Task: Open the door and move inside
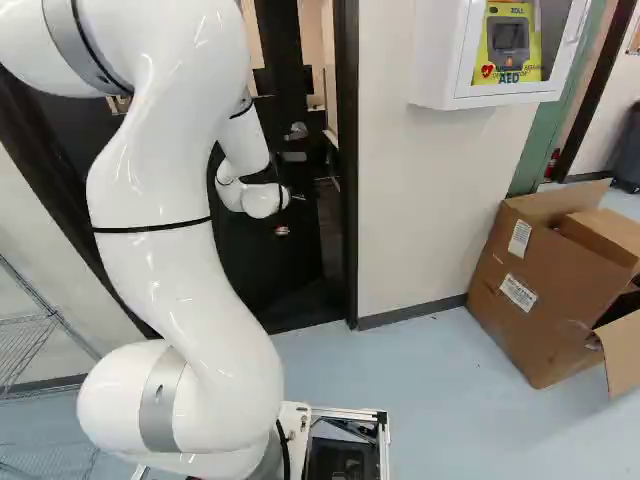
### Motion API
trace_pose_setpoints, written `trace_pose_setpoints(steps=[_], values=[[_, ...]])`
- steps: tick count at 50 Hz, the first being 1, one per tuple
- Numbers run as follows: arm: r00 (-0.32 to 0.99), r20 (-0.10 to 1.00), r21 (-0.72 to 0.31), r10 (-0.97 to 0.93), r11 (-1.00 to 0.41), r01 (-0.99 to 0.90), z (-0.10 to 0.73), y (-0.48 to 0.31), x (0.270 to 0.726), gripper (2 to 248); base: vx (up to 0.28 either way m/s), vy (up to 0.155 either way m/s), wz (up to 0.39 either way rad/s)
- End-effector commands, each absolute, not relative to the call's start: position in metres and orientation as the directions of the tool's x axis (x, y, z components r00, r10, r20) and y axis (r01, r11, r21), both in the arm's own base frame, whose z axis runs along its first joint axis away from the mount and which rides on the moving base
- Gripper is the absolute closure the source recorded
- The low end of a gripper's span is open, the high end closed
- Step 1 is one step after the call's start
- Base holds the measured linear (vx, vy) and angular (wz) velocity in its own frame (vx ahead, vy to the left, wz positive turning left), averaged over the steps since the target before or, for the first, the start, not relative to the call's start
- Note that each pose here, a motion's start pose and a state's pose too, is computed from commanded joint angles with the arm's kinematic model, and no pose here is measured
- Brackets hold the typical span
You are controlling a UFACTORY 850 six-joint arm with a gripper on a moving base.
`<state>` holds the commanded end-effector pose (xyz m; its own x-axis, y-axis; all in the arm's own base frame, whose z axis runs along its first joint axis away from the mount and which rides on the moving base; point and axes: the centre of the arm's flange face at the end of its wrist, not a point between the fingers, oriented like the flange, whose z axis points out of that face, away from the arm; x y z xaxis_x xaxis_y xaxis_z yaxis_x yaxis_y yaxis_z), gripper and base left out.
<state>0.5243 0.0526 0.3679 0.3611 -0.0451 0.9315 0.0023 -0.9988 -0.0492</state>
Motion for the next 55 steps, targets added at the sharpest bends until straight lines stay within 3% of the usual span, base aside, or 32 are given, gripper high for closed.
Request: trace_pose_setpoints(steps=[55], values=[[0.399,0.916,-0.045,-0.039,-0.999,0.006,0.374,0.042,0.413,3,0.000,0.000,0.000]])
